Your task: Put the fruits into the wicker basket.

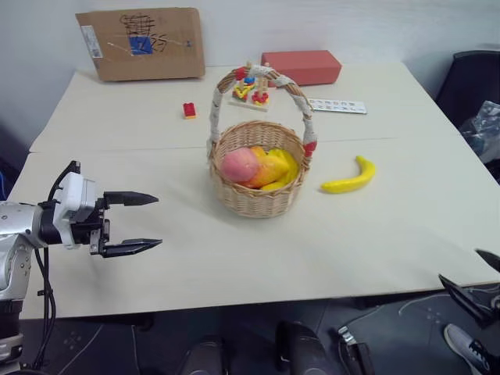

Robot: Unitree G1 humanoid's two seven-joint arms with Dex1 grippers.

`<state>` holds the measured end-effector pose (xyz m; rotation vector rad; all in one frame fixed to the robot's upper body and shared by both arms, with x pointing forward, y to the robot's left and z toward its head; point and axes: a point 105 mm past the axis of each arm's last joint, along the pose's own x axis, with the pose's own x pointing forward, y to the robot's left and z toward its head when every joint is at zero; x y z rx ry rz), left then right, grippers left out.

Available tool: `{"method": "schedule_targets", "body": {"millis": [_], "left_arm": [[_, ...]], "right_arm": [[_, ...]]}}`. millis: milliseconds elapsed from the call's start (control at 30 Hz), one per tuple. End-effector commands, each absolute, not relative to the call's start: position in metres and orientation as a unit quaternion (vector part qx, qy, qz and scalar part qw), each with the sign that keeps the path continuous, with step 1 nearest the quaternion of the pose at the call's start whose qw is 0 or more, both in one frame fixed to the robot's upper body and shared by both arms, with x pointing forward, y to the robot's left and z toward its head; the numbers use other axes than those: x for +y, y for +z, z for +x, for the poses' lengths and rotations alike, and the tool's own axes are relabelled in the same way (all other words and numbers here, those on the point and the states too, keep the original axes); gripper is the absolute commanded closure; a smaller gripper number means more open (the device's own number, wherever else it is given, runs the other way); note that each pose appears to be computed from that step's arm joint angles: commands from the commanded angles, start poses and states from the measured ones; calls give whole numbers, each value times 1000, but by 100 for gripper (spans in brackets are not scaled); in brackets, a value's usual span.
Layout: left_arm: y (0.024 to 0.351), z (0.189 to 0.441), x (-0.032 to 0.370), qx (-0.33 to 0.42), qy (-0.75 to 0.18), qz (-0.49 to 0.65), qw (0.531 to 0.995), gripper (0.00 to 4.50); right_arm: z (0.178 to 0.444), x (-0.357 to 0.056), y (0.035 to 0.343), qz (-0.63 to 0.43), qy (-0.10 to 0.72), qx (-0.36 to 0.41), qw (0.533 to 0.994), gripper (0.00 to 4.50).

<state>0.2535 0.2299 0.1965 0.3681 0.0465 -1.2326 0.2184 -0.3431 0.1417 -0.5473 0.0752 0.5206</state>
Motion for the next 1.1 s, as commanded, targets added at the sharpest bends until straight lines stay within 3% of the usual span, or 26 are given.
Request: {"method": "schedule_targets", "body": {"millis": [33,367,600,700,900,1033,1100], "left_arm": [[207,246,223,4,-586,155,795,4],[211,252,201,-18,-588,145,796,4],[214,251,198,-22,-579,145,802,4],[212,248,196,-20,-575,145,805,0],[213,244,194,-17,-569,142,810,0],[217,244,194,-24,-556,144,818,0],[218,244,195,-26,-551,144,822,0]], "right_arm": [[260,-331,160,-297,286,62,909,0],[379,-251,186,-375,449,122,801,0],[403,-227,177,-395,468,188,768,0],[408,-228,174,-378,450,229,776,59],[407,-229,174,-388,453,254,761,273],[400,-222,184,-392,496,215,745,407],[395,-215,198,-365,527,185,745,413]]}}
